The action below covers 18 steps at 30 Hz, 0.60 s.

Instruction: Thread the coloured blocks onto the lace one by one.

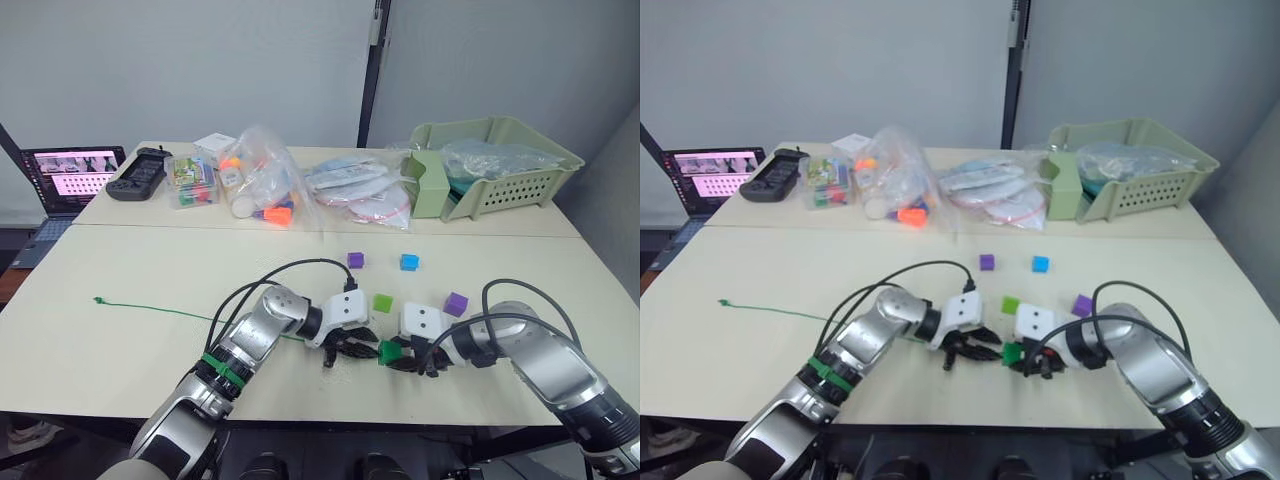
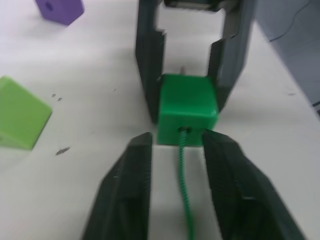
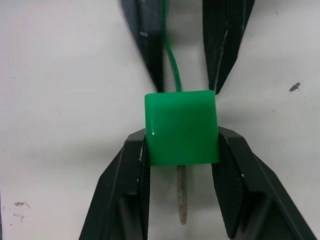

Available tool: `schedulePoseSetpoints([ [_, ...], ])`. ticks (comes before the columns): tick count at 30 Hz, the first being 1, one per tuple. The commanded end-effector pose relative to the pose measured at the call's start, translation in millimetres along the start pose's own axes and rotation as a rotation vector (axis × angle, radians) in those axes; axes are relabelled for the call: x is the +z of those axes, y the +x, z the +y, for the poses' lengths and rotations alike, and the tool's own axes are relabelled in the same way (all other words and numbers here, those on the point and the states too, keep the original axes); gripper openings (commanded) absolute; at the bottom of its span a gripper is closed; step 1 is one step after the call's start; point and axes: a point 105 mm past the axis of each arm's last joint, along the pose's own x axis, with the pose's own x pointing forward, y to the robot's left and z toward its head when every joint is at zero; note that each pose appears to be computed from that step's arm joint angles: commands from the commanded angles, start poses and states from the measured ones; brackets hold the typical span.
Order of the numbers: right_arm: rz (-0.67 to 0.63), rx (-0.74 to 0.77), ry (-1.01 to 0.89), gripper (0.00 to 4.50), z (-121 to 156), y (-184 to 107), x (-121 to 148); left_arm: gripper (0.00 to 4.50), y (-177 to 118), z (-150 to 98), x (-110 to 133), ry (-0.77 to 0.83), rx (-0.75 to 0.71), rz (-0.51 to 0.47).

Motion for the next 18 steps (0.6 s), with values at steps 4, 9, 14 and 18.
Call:
schedulePoseSetpoints([
  [4,-0.022,0.001,-0.001,2.53,0,-2,8,2.45,-23,0,13,0.079,-0.021,-0.027],
  [9,-0.034,-0.037,0.0,4.25,-4,-12,10,2.45,-16,-1,10,0.117,-0.028,-0.022],
  [14,-0.046,-0.077,0.047,4.44,-3,-28,11,2.45,-3,4,13,0.162,0.001,-0.052],
  [18,-0.043,-0.128,0.092,4.44,3,-52,7,2.45,8,3,18,0.172,-0.019,-0.075],
])
